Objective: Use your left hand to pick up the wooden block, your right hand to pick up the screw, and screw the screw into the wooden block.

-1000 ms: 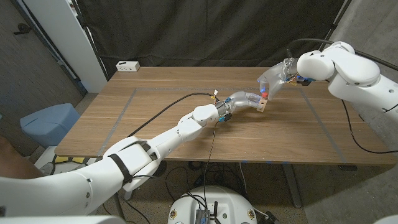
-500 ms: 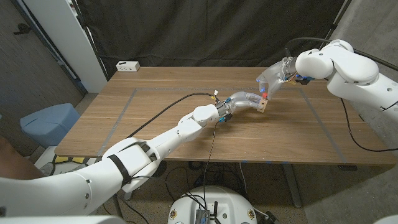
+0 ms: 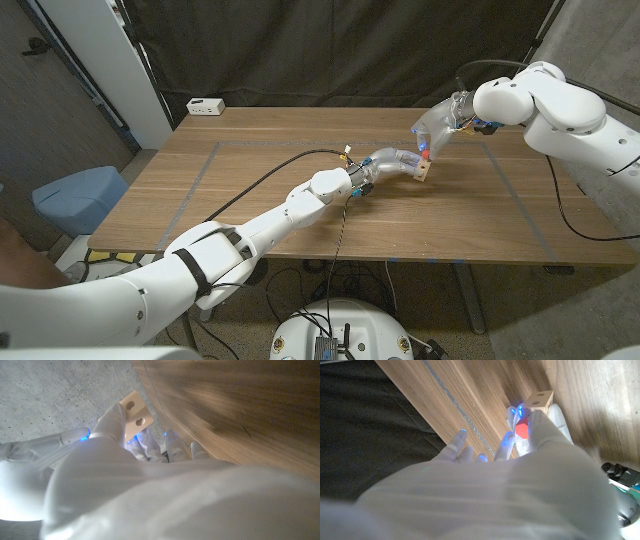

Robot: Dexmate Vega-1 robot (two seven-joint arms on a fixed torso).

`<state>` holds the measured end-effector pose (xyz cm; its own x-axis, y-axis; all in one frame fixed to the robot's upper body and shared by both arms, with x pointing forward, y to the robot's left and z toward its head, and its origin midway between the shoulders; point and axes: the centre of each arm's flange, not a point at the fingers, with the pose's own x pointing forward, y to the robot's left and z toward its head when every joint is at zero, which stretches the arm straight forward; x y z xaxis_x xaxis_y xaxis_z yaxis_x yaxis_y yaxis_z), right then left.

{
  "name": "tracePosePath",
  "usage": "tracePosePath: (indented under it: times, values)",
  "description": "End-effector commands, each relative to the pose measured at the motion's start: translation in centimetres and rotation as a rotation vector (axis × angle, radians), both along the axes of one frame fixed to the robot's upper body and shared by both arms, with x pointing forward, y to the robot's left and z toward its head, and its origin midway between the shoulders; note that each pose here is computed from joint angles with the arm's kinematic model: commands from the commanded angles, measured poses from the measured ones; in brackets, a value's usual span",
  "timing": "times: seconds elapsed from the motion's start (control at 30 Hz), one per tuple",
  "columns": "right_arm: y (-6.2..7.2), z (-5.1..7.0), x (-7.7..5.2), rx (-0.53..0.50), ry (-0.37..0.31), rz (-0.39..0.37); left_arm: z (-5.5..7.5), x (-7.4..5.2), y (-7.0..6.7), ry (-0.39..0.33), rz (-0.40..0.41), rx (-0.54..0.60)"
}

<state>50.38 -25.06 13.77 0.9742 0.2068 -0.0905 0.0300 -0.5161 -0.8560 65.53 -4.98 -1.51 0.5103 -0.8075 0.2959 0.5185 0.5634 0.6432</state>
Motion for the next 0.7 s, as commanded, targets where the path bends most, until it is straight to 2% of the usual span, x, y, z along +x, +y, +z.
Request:
tracePosePath:
  times: [0.03,0.7]
  values:
    - [0.06,0.07,0.27,-0.012,0.009,0.002,-0.09,0.05,-0.07,0.004,0.0,0.001]
    - [-0.02,-0.25,0.6,-0.007,0.023,0.015,-0.09,0.15,-0.27,0.008,0.003,0.002]
